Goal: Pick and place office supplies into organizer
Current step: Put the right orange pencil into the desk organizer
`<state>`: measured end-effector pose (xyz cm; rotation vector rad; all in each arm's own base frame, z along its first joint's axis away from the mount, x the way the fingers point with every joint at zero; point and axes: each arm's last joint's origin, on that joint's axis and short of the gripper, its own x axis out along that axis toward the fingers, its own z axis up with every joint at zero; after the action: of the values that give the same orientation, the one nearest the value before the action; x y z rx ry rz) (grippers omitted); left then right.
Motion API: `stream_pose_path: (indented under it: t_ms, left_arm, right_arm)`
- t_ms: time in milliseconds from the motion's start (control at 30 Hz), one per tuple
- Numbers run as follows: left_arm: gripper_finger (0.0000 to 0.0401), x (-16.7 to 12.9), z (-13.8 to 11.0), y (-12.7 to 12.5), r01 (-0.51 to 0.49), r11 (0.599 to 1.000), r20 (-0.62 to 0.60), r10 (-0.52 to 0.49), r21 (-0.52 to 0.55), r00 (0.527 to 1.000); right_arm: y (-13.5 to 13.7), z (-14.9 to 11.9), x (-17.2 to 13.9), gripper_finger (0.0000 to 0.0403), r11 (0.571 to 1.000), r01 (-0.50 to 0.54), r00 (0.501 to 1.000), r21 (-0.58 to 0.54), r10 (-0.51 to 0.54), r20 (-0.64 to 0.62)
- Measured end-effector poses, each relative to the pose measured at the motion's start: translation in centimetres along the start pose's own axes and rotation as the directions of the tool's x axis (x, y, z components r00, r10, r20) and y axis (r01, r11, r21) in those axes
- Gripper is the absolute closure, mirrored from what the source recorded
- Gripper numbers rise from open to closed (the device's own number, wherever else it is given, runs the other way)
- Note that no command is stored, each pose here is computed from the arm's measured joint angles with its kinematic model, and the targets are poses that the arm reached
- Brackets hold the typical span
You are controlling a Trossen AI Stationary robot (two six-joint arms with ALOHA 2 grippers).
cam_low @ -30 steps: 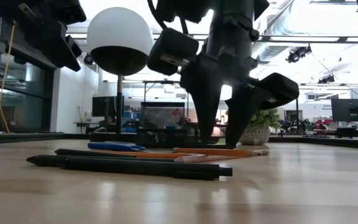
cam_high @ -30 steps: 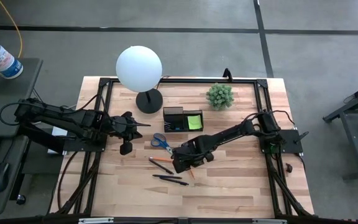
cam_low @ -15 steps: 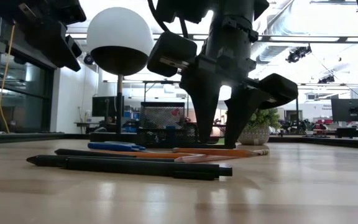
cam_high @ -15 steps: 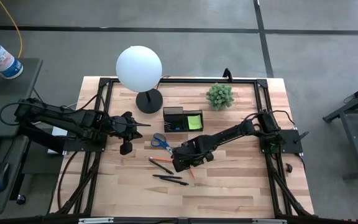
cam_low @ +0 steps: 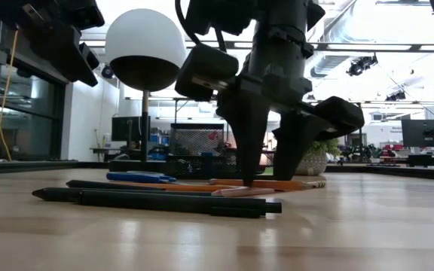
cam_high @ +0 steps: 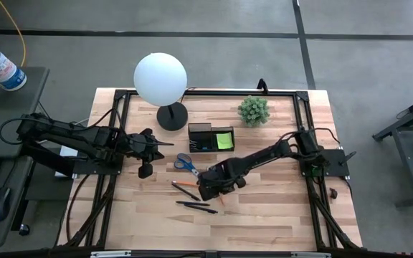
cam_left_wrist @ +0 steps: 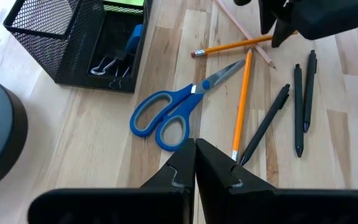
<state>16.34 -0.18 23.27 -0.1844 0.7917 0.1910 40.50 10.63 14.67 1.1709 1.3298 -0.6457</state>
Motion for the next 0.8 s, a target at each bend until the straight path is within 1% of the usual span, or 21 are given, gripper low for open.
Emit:
stream_pose_path:
  t_ms: [133,233,333,633,700,800]
  left_arm:
    - [0.04,0.0,0.0,0.0,0.0,1.0,-0.001,0.0,0.0,1.0]
    - [0.04,0.0,0.0,0.0,0.0,1.0,0.0,0.0,0.0,1.0]
    - [0.04,0.0,0.0,0.0,0.0,1.0,-0.001,0.0,0.0,1.0]
    - [0.04,0.0,0.01,0.0,-0.001,1.0,0.0,0.001,0.0,1.0]
    - [0.04,0.01,-0.01,0.0,0.0,1.0,-0.001,0.0,0.0,1.0]
    - [0.04,0.01,0.0,0.0,0.0,1.0,-0.001,0.0,0.0,1.0]
  right_arm:
    - [0.01,0.04,0.24,0.0262,1.0,0.0,1.0,0.004,0.0,-0.004]
    - [-0.02,0.04,0.34,0.0272,1.0,0.004,1.0,0.003,-0.004,-0.008]
    - [-0.05,-0.02,0.36,0.0294,1.0,0.009,1.0,0.001,-0.009,0.001]
    - [-0.03,-0.25,0.41,0.0384,1.0,0.011,1.0,-0.028,-0.011,0.007]
    - [-0.03,-0.25,0.41,0.0393,0.999,0.011,1.0,-0.039,-0.011,0.006]
    - [-0.03,-0.25,0.41,0.0387,0.999,0.011,1.0,-0.043,-0.011,0.006]
